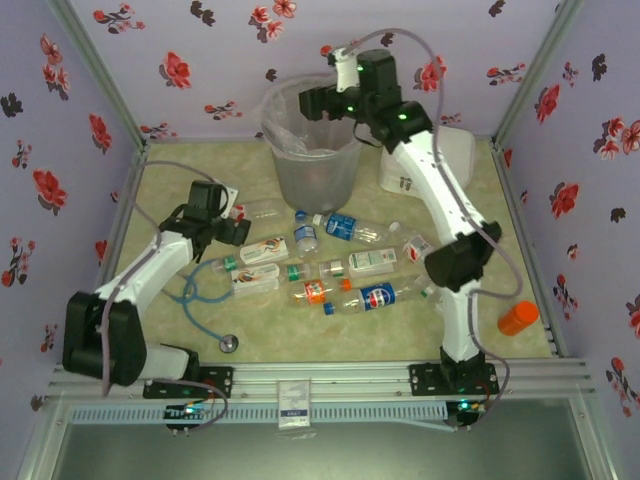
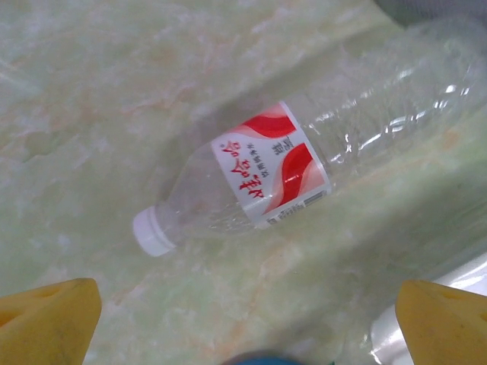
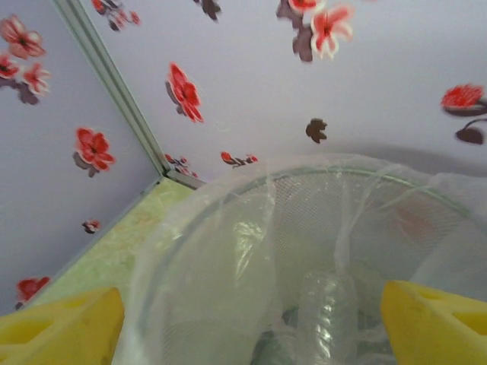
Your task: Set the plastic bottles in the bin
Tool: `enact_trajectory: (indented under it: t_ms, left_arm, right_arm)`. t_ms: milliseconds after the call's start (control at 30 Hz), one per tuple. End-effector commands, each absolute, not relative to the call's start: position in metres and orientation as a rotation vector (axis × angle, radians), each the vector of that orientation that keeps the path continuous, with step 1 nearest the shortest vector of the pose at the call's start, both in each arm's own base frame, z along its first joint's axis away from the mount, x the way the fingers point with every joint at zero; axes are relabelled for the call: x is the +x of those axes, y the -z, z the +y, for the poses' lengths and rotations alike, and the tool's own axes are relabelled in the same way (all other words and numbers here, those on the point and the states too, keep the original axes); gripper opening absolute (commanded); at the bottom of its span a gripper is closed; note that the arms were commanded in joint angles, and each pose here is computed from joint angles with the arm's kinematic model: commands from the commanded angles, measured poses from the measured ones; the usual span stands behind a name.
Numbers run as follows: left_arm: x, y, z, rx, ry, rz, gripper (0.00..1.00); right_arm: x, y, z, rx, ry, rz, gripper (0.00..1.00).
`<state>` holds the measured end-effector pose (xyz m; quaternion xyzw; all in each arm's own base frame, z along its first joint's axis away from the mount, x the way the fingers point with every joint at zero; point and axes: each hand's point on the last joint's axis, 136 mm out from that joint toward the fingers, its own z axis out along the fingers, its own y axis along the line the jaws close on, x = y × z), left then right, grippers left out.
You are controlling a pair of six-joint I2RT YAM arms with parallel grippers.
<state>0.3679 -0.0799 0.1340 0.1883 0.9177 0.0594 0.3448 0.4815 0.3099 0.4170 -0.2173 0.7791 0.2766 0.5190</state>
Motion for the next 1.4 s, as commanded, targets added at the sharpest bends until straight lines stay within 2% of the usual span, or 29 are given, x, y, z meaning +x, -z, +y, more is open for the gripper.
enact_trajectory:
  t_ms: [0, 133, 300, 400, 600, 767, 1033, 1200, 1367]
  left_arm:
    - [0.394, -0.138, -0.093, 0.679, -0.15, 2.307, 1.0]
    - [0.411, -0.129, -0.098, 0.762, -0.091, 2.324, 1.0]
    - [0.428, -0.114, -0.106, 0.868, -0.041, 2.361, 0.99]
    - [0.437, -0.104, -0.106, 0.899, -0.046, 2.378, 0.97]
    - [0.435, -0.079, -0.107, 0.95, -0.007, 2.462, 0.95]
    - [0.435, -0.062, -0.109, 0.952, 0.012, 2.502, 0.89]
    - [0.441, -0.06, -0.106, 0.938, -0.014, 2.529, 0.65]
    - [0.447, -0.069, -0.097, 0.89, -0.086, 2.531, 0.55]
    - [0.451, -0.094, -0.082, 0.805, -0.159, 2.521, 0.53]
  right_arm:
    - [0.427, -0.45, 0.268, -0.534, -0.614, 1.855, 0.89]
    - [0.379, -0.419, 0.221, -0.492, -0.585, 1.928, 0.89]
    - [0.323, -0.347, 0.16, -0.303, -0.572, 2.091, 0.88]
    - [0.294, -0.301, 0.14, -0.222, -0.554, 2.177, 0.88]
    - [0.255, -0.242, 0.116, -0.108, -0.515, 2.279, 0.88]
    - [0.241, -0.22, 0.113, -0.028, -0.569, 2.273, 0.88]
    - [0.234, -0.198, 0.107, 0.04, -0.553, 2.362, 0.86]
    - [0.23, -0.19, 0.096, 0.087, -0.482, 2.402, 0.86]
    - [0.228, -0.181, 0.093, 0.104, -0.452, 2.447, 0.88]
